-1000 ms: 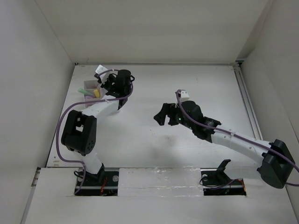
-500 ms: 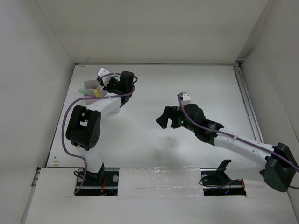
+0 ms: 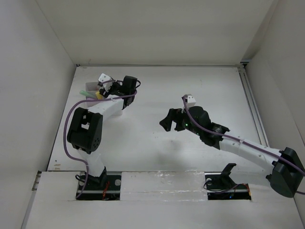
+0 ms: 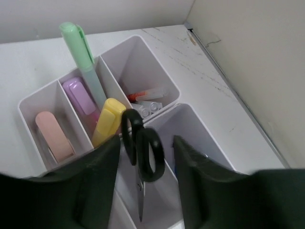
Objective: Sort the stationery into containers
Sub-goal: Place the scissors in the storage box.
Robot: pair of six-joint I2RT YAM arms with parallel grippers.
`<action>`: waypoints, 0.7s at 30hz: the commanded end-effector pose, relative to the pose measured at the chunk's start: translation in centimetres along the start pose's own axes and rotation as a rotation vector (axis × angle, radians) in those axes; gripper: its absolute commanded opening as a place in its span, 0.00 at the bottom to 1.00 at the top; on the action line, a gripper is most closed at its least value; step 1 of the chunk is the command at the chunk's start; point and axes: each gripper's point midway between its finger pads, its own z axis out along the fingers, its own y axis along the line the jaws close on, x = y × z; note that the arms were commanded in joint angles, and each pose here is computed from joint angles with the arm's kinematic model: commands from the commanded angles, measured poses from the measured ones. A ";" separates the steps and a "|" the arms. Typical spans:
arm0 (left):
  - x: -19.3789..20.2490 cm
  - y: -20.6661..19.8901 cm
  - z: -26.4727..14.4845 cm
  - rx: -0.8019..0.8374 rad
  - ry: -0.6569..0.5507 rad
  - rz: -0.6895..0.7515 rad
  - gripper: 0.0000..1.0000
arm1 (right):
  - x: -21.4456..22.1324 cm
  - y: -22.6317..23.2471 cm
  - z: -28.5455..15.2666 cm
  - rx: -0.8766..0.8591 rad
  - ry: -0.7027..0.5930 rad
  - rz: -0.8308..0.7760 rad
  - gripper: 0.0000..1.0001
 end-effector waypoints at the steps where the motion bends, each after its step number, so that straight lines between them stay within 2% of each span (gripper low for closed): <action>1: -2.4 -0.5 -0.1 -0.015 -0.040 -0.092 0.47 | -1.6 1.4 -0.6 -0.046 -0.053 0.008 1.00; 4: -2.9 -0.5 -0.2 -0.012 -0.041 -0.091 0.59 | -1.6 1.4 -0.6 -0.046 -0.053 0.008 1.00; 7: -5.2 -1.2 -1.2 0.017 -0.045 -0.132 0.69 | -2.0 1.8 -0.7 -0.060 -0.057 0.009 1.00; 12: -11.2 -3.2 -4.2 0.135 -0.036 -0.204 0.88 | -2.7 2.7 -0.9 -0.089 -0.064 0.000 1.00; 14: -12.8 -3.6 -4.9 0.177 -0.013 -0.213 1.00 | -3.2 3.4 -1.3 -0.108 -0.077 -0.002 1.00; 16: -15.8 -3.9 -5.9 0.228 -0.004 -0.256 1.00 | -3.9 3.8 -1.7 -0.120 -0.095 -0.010 1.00; 21: -18.3 -3.5 -8.4 0.347 0.116 -0.163 1.00 | -6.3 3.6 -3.4 -0.058 -0.160 -0.039 1.00</action>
